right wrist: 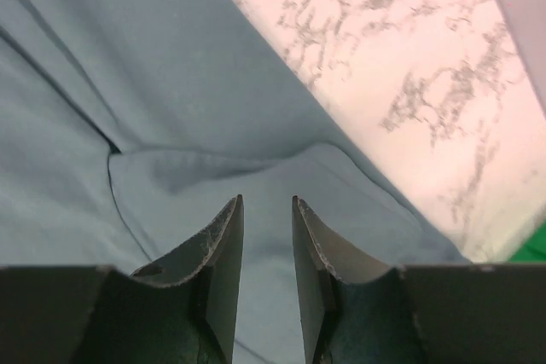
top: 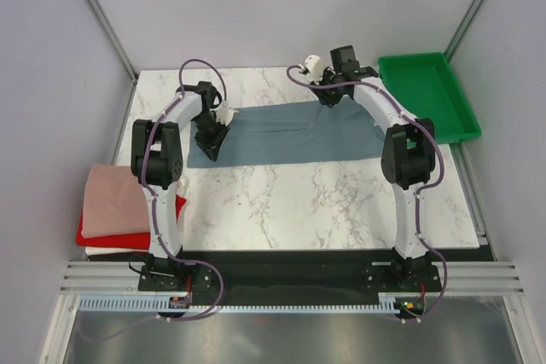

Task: Fold and stack the t-shirts
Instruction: Fold the tshirt

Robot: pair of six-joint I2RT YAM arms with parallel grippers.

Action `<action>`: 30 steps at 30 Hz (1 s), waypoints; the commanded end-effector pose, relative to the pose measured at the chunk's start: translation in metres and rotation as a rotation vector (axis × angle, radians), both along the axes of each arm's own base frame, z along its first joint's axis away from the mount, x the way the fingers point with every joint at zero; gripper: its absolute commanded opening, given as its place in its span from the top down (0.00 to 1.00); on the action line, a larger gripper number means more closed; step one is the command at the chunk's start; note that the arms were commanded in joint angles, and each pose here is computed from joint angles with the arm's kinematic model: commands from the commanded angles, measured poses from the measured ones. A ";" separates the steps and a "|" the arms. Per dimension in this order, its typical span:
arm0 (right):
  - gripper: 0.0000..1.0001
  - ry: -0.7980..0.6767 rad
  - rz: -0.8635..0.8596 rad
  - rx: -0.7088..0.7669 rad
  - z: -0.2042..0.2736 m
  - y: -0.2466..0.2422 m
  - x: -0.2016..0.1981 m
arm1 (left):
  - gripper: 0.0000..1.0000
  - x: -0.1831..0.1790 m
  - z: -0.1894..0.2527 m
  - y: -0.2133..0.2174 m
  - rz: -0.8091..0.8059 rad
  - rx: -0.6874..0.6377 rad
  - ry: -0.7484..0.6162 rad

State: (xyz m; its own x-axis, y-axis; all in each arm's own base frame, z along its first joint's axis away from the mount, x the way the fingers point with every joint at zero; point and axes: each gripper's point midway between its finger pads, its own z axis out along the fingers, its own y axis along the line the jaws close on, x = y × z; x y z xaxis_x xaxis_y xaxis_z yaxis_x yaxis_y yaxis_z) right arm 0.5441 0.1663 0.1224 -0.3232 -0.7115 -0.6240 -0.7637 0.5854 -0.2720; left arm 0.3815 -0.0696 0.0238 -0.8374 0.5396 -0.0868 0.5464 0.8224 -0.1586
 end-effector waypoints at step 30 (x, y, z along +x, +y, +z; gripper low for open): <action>0.65 0.062 -0.131 -0.150 -0.054 -0.003 0.016 | 0.74 0.005 0.005 -0.003 0.043 0.007 -0.028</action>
State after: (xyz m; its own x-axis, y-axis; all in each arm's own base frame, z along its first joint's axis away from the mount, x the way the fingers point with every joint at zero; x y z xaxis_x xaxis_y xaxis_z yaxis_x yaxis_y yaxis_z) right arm 0.5578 0.1671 0.0393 -0.4513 -0.7641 -0.4609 -0.7327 0.6122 -0.2974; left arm 0.3807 -0.0725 0.0216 -0.8489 0.5216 -0.0853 0.5284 0.8337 -0.1605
